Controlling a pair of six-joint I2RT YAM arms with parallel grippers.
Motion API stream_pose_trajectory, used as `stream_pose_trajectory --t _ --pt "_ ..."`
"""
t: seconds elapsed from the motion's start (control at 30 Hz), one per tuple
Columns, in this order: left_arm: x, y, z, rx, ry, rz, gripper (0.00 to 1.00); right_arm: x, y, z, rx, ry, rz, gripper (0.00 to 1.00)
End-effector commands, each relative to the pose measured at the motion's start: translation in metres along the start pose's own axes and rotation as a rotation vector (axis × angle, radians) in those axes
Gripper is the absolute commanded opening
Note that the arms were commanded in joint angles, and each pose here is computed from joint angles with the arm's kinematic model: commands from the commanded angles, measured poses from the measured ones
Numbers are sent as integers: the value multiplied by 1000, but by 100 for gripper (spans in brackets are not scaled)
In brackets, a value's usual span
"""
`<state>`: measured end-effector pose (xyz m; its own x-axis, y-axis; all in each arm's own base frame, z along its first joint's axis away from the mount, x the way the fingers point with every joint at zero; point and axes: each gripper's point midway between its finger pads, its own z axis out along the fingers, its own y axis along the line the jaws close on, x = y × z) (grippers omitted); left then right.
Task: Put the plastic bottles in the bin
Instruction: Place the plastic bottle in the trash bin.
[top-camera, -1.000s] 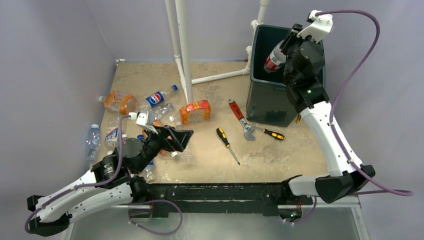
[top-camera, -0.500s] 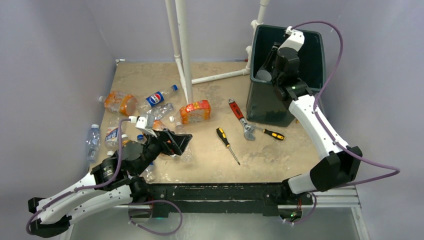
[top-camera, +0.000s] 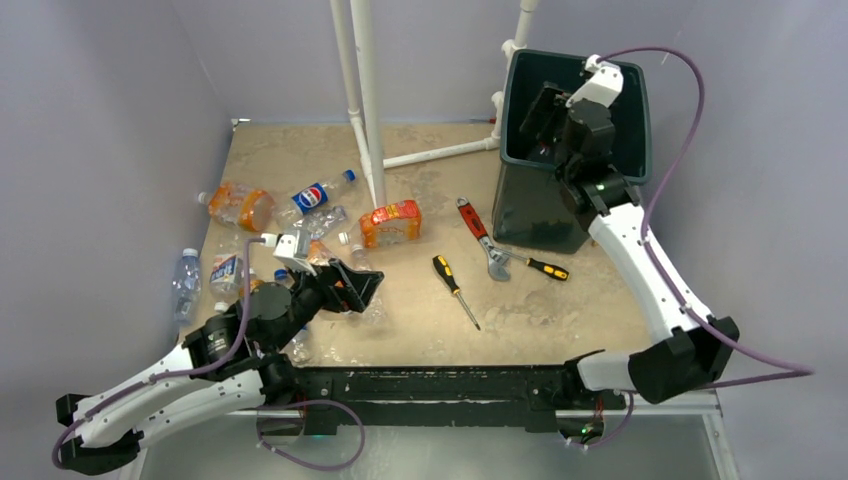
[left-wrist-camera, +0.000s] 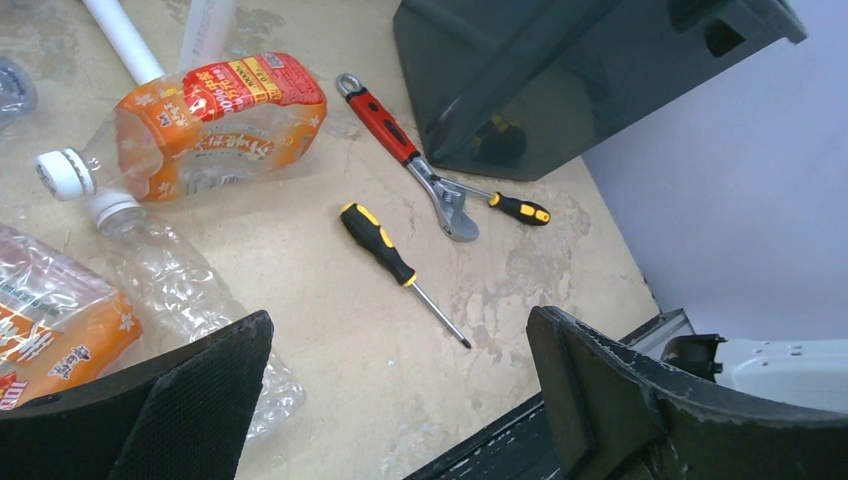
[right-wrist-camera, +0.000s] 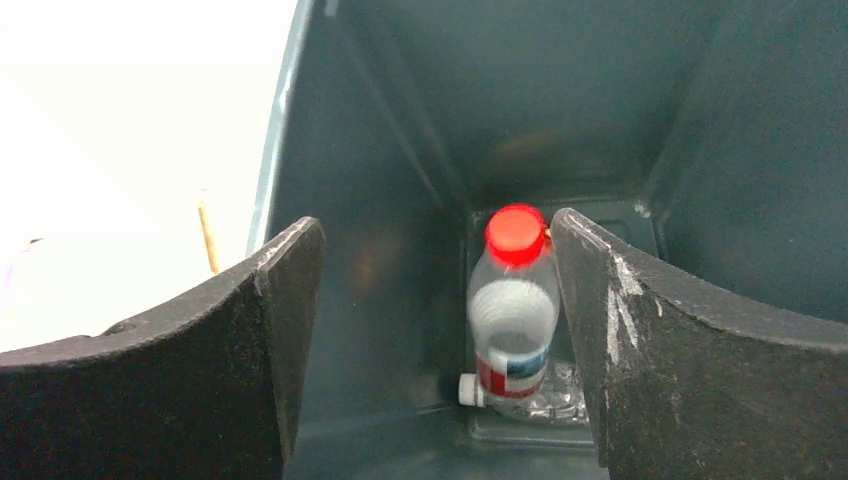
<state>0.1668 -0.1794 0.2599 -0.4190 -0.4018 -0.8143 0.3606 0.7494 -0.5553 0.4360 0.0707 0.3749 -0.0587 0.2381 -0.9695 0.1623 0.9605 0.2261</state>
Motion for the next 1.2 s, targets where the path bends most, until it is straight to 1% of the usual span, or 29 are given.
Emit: stream_pose_trajectory --t 0.0,0.07,0.17,0.27,0.33,0.37,0.43,0.6,0.7,0.87,1.03,1.17 --pt "-8 2 -1 -38 -6 2 99 -66 8 -38 -61 -131 67 86" --pt "-11 9 -2 -84 -14 6 99 -83 17 -59 -120 -171 79 88" --pt "-16 16 -4 -129 -27 -5 99 -107 44 -102 -284 -227 77 89" --pt "-21 12 -7 -98 -54 -40 99 -107 82 -141 -489 -220 42 89" --pt "-25 16 -9 -104 -93 -87 99 -94 110 -165 -657 -174 10 89" --pt "-27 20 -11 -119 -114 -132 99 -83 122 -176 -734 -143 -5 88" --pt "-29 31 -15 -154 -149 -182 99 -56 143 -197 -851 -82 -28 88" --pt "-26 50 -25 -235 -151 -208 99 24 187 -255 -1130 86 -54 86" --pt "-24 64 -31 -296 -155 -243 99 76 199 -280 -1198 189 -45 86" --pt "-19 82 -40 -349 -170 -270 99 158 206 -304 -1215 343 -50 85" --pt "-20 79 -40 -303 -185 -288 99 219 205 -300 -1128 456 -16 91" --pt "-20 75 -39 -276 -189 -284 99 266 215 -291 -1063 554 16 93"
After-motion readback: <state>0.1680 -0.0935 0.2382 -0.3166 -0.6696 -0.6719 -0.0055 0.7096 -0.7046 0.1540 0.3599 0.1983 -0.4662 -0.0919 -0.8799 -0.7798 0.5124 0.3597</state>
